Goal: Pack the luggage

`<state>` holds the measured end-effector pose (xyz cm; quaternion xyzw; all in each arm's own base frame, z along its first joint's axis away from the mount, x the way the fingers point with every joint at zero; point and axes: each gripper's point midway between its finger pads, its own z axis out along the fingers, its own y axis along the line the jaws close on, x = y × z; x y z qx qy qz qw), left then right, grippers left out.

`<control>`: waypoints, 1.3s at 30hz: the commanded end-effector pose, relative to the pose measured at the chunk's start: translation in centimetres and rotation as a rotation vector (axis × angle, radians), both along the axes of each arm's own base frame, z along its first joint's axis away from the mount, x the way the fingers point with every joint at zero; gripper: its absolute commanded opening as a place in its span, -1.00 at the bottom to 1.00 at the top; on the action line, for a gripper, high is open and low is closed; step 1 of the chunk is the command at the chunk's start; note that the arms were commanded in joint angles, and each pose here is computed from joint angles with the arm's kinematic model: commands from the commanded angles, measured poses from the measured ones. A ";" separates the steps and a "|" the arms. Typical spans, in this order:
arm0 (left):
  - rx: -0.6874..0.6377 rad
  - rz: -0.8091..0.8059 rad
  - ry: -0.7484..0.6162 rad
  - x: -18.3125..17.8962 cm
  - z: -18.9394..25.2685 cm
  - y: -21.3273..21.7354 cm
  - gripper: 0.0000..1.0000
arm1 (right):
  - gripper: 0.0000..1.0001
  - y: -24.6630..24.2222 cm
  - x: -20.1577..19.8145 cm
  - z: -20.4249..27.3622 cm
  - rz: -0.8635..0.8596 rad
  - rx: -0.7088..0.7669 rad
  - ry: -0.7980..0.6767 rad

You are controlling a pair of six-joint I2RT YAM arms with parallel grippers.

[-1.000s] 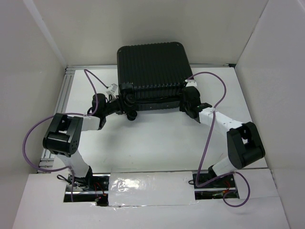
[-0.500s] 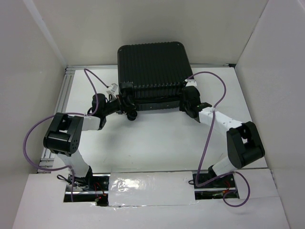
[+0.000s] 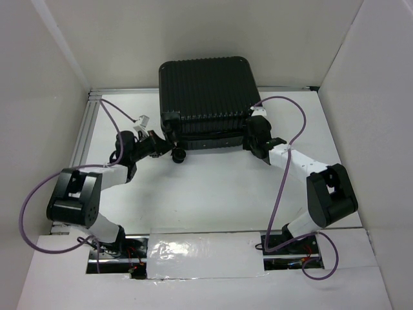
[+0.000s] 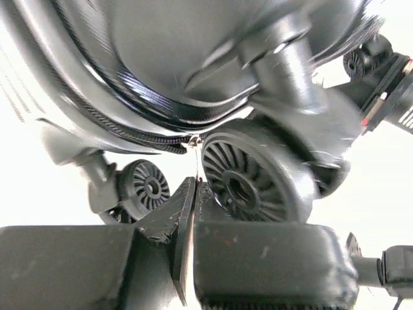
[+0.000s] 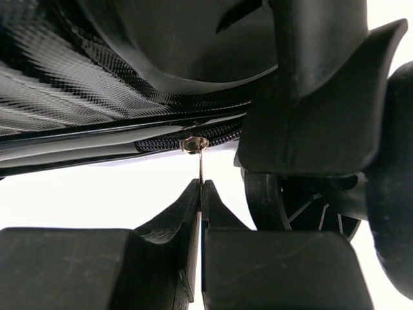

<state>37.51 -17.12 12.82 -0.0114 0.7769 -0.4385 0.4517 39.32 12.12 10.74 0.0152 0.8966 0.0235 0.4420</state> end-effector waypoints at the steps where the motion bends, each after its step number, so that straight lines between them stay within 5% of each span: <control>1: 0.063 0.144 -0.042 1.1 1.6 3.8 -1.00 | -1.00 -1.2 0.7 0.7 -0.062 -0.025 -0.008; 18: 0.075 0.084 -0.124 1.6 3.7 5.5 -1.00 | -1.00 -1.9 0.6 0.4 -0.097 -0.023 -0.004; 21: 0.062 -0.028 -0.173 0.2 3.8 4.2 -0.72 | -1.00 -1.9 0.6 0.4 -0.097 -0.023 -0.004; 22: 0.068 -0.053 -0.198 0.0 4.1 3.7 -0.38 | -1.00 -1.9 0.6 0.4 -0.097 -0.023 -0.004; 25: 0.106 -0.096 -0.242 -0.6 3.9 2.8 -0.07 | -1.00 -1.9 0.6 0.0 -0.097 -0.027 0.004; 39: 0.171 -0.203 -0.187 1.1 0.1 1.5 0.04 | -1.00 -1.6 1.4 0.3 -0.091 -0.034 0.003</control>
